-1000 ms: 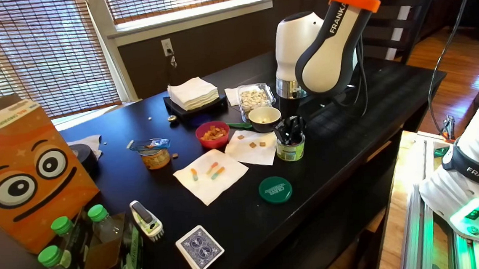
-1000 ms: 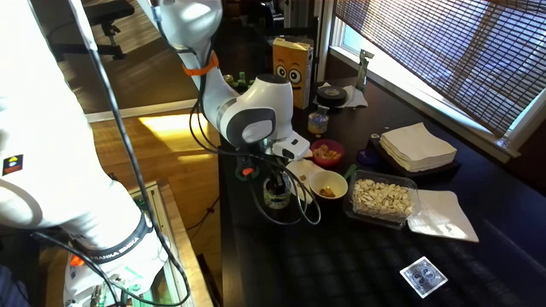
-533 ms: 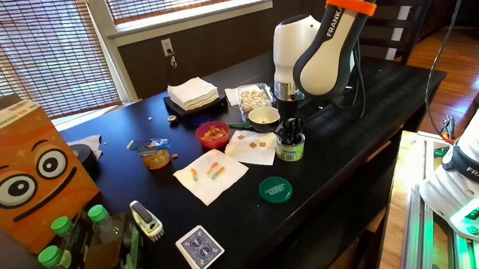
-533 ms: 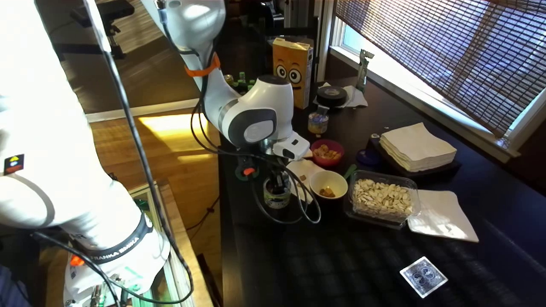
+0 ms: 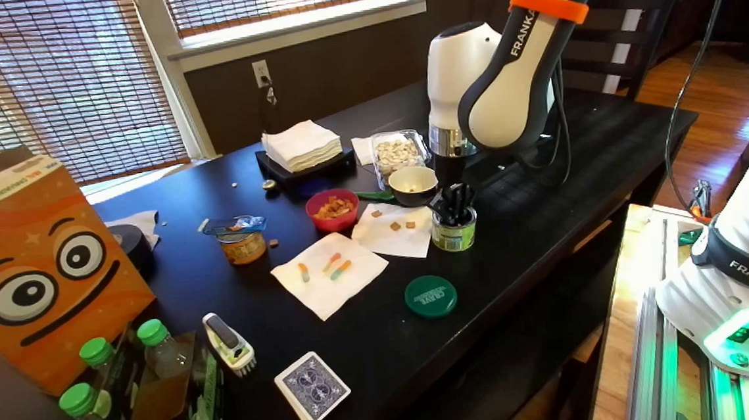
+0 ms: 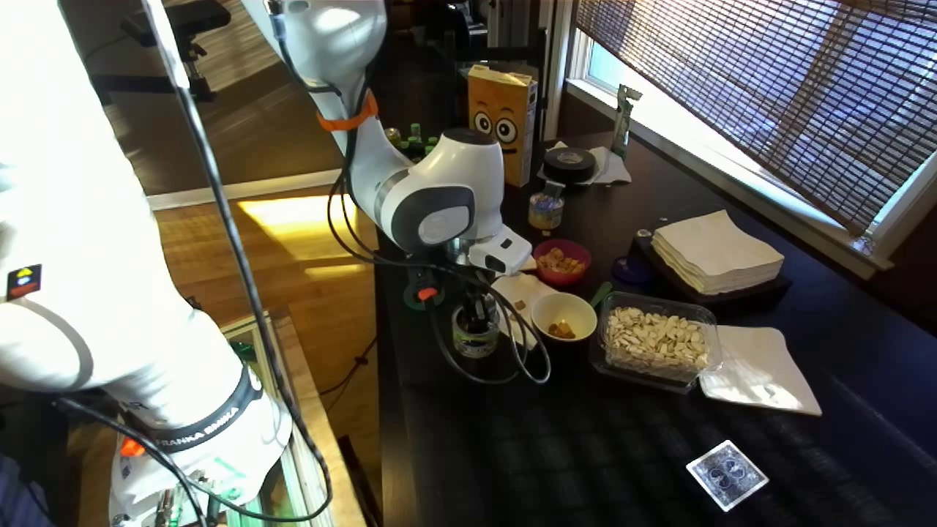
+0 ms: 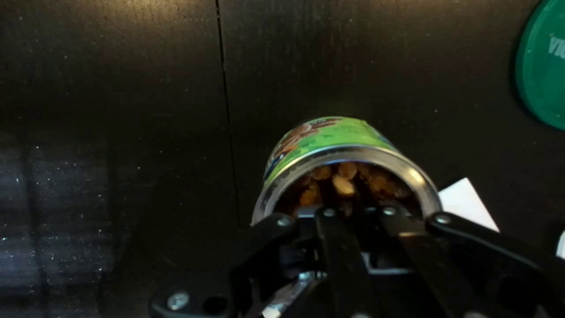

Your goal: Take some objects out of the yellow can and put them in the bowl.

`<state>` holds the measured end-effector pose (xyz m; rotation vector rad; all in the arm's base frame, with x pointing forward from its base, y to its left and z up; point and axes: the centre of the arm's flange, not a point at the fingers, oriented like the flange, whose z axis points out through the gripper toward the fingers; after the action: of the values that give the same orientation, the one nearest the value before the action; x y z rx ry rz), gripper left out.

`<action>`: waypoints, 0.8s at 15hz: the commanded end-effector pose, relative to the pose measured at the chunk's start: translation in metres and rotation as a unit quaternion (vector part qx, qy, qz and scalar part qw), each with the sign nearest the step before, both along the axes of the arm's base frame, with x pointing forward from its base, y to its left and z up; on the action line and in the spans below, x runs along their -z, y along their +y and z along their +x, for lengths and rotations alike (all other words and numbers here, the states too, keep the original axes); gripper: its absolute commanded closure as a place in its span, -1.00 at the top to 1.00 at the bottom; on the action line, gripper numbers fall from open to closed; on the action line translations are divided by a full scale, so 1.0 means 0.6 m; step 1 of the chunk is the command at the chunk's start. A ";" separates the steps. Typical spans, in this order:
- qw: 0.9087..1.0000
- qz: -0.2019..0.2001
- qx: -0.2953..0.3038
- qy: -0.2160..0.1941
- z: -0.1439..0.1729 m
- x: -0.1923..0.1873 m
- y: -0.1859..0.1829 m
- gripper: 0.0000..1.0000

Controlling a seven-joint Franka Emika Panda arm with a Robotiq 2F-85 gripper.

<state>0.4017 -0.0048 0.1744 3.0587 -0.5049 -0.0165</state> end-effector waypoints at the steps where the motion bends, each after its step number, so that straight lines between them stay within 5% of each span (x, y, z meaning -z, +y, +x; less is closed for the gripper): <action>1: 1.000 0.006 0.009 -0.004 -0.007 -0.024 -0.005 -0.94; 12: 1.000 0.008 0.009 -0.005 -0.016 -0.105 -0.011 -0.94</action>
<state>0.4024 -0.0082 0.2131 3.0629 -0.5299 0.0074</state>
